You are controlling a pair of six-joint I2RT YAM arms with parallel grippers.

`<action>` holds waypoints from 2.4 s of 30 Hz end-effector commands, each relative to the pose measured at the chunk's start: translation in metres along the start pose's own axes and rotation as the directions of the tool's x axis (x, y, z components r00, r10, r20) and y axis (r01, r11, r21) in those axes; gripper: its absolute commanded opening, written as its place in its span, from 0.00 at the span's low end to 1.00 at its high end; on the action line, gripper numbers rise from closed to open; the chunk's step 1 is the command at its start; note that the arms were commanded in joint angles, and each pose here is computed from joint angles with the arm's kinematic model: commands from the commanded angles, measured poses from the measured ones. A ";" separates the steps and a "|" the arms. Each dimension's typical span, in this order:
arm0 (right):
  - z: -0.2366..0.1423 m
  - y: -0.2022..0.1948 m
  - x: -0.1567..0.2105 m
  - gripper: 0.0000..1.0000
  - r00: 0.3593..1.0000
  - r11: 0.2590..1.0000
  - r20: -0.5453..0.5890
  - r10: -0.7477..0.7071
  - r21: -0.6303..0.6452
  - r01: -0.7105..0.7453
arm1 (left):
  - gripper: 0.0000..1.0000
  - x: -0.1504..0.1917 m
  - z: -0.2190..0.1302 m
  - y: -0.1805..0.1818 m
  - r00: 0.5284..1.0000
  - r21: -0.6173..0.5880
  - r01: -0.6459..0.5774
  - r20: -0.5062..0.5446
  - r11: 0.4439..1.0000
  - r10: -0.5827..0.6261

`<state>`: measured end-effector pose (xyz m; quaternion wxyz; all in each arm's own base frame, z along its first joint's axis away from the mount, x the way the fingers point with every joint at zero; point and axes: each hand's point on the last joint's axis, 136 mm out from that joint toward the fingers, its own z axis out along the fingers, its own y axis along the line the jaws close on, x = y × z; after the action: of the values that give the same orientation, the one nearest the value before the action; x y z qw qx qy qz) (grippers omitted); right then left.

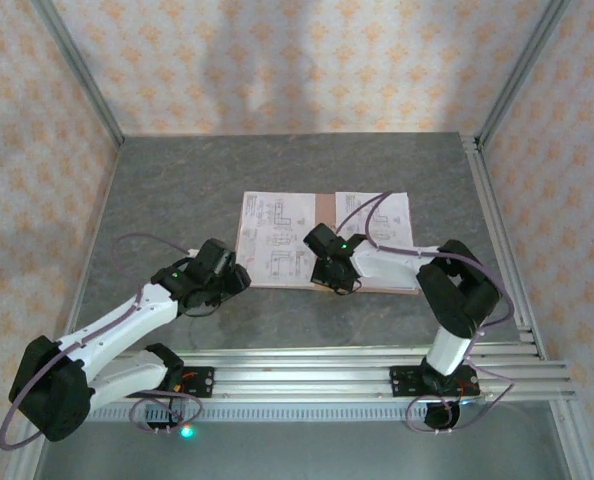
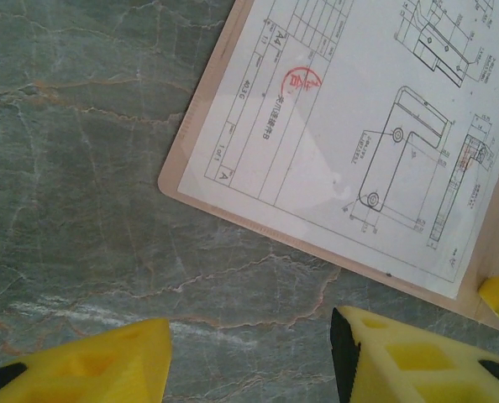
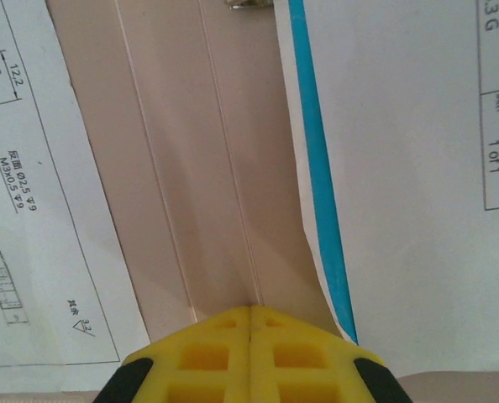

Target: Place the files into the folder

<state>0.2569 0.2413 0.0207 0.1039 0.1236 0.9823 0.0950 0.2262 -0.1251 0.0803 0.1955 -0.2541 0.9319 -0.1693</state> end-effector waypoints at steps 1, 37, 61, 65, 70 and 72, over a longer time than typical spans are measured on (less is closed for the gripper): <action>0.000 -0.007 -0.006 0.02 1.000 0.999 0.028 0.009 0.053 -0.011 | 0.54 0.003 0.003 0.010 1.000 -0.029 -0.017 -0.017 0.999 0.017; 0.030 -0.035 0.012 0.00 0.998 0.982 -0.066 0.011 0.190 0.002 | 0.70 -0.106 0.065 -0.012 0.980 -0.151 -0.193 -0.079 0.969 0.183; 0.033 -0.037 0.012 0.00 0.997 0.983 -0.079 0.026 0.184 -0.011 | 0.69 -0.058 0.094 -0.001 0.954 -0.191 -0.255 -0.209 0.948 0.215; 0.033 -0.037 0.011 0.00 0.997 0.983 -0.076 0.028 0.182 -0.014 | 0.69 -0.048 0.092 0.002 0.955 -0.219 -0.254 -0.210 0.942 0.209; 0.033 -0.038 0.012 0.00 0.996 0.983 -0.079 0.027 0.183 -0.012 | 0.69 -0.043 0.090 -0.006 0.960 -0.183 -0.239 -0.194 0.954 0.204; 0.033 -0.038 0.012 0.00 0.996 0.983 -0.082 0.028 0.182 -0.013 | 0.69 -0.045 0.087 -0.011 0.962 -0.159 -0.235 -0.179 0.959 0.206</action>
<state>0.2678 0.2452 0.0171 0.0957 0.1319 0.9830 0.0842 0.3216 -0.1184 0.0214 0.1349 -0.1449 0.9783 -0.0607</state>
